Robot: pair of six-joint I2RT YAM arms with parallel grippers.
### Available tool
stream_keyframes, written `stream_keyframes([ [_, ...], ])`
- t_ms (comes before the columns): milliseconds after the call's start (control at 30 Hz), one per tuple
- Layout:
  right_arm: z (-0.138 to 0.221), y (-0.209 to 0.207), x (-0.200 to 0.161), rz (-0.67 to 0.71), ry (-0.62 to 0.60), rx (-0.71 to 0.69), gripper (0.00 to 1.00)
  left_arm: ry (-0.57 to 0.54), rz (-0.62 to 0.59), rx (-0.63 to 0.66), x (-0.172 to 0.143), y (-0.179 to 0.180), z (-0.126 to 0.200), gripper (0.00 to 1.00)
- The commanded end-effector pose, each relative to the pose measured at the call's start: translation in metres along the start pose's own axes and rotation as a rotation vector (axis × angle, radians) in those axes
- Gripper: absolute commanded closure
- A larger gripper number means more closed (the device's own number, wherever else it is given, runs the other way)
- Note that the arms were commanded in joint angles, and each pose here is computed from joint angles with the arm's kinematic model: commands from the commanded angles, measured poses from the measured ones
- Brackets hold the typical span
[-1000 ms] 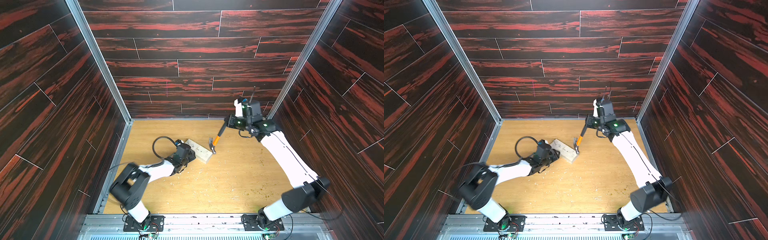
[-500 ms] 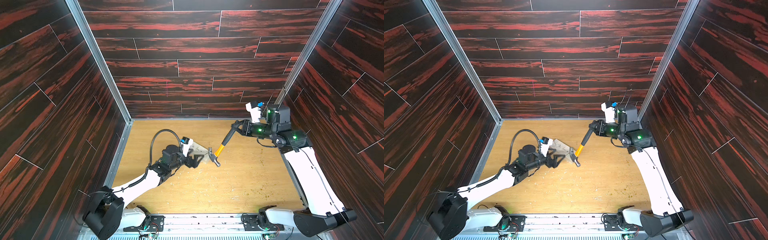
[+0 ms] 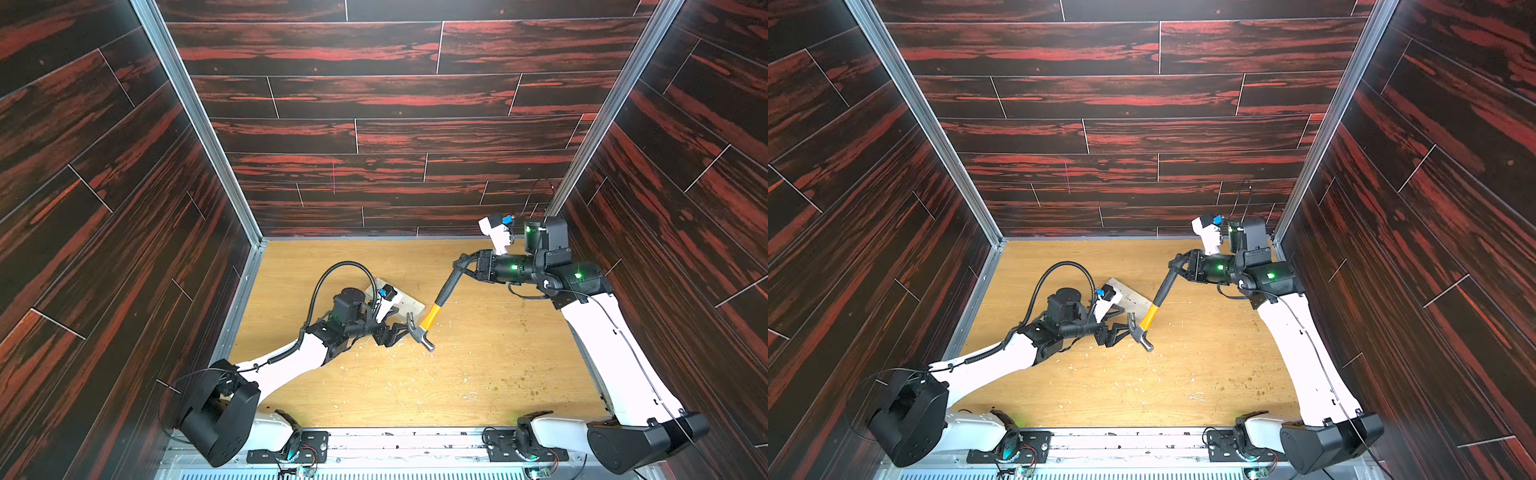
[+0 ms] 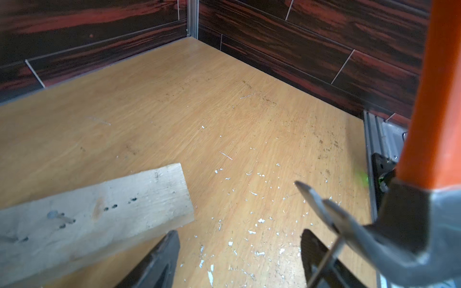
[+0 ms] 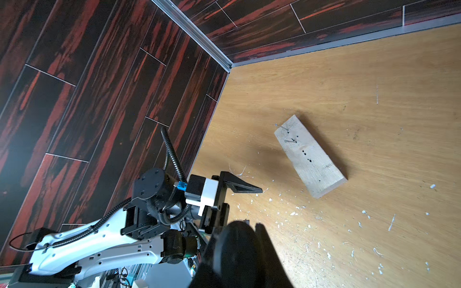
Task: Use a claw hammer to pull out a nail
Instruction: Pick up the nail with the hammer.
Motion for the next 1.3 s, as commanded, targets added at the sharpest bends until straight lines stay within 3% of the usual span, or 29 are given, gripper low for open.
stream_keyframes([
  [0,0.006,0.016,0.01,0.002,-0.035,0.081,1.0,0.019,-0.046,-0.037,0.002,-0.007,0.001,0.33],
  [200,0.0,0.008,0.009,-0.01,-0.021,0.057,1.0,0.004,-0.047,-0.042,0.004,-0.01,0.005,0.62],
  [333,-0.003,0.004,0.008,-0.016,-0.012,0.048,1.0,-0.005,-0.045,-0.05,0.006,-0.012,0.005,0.75],
  [500,-0.007,-0.002,0.008,-0.026,-0.012,0.02,1.0,-0.021,-0.038,-0.049,0.009,-0.012,0.006,0.84],
  [667,-0.01,-0.009,0.005,-0.033,-0.005,-0.012,1.0,-0.098,0.024,0.012,0.019,-0.002,0.009,1.0],
  [833,-0.014,-0.015,0.0,-0.039,0.0,-0.026,1.0,-0.179,0.128,0.088,0.031,0.016,0.014,1.0],
  [967,-0.016,-0.018,-0.003,-0.043,0.0,-0.033,1.0,-0.253,0.237,0.3,0.031,0.05,0.028,1.0],
  [1100,-0.018,-0.026,-0.01,-0.055,-0.006,-0.073,1.0,-0.296,0.384,0.698,0.017,0.107,0.061,1.0],
  [1200,-0.023,-0.03,-0.014,-0.06,-0.01,-0.103,1.0,-0.225,0.469,0.941,-0.001,0.145,0.079,1.0],
  [1267,-0.028,-0.03,-0.018,-0.052,-0.003,-0.132,1.0,-0.141,0.534,1.021,-0.015,0.165,0.079,1.0],
])
Point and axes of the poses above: each gripper's point midway between its finger pads, its own z axis back along the fingers, its own y axis along the line the jaws close on, x = y × z, the point moved 4 cm from there along z, back along the fingers, and after that the axes turned 13 degrees about z, right-handed, at the moved point
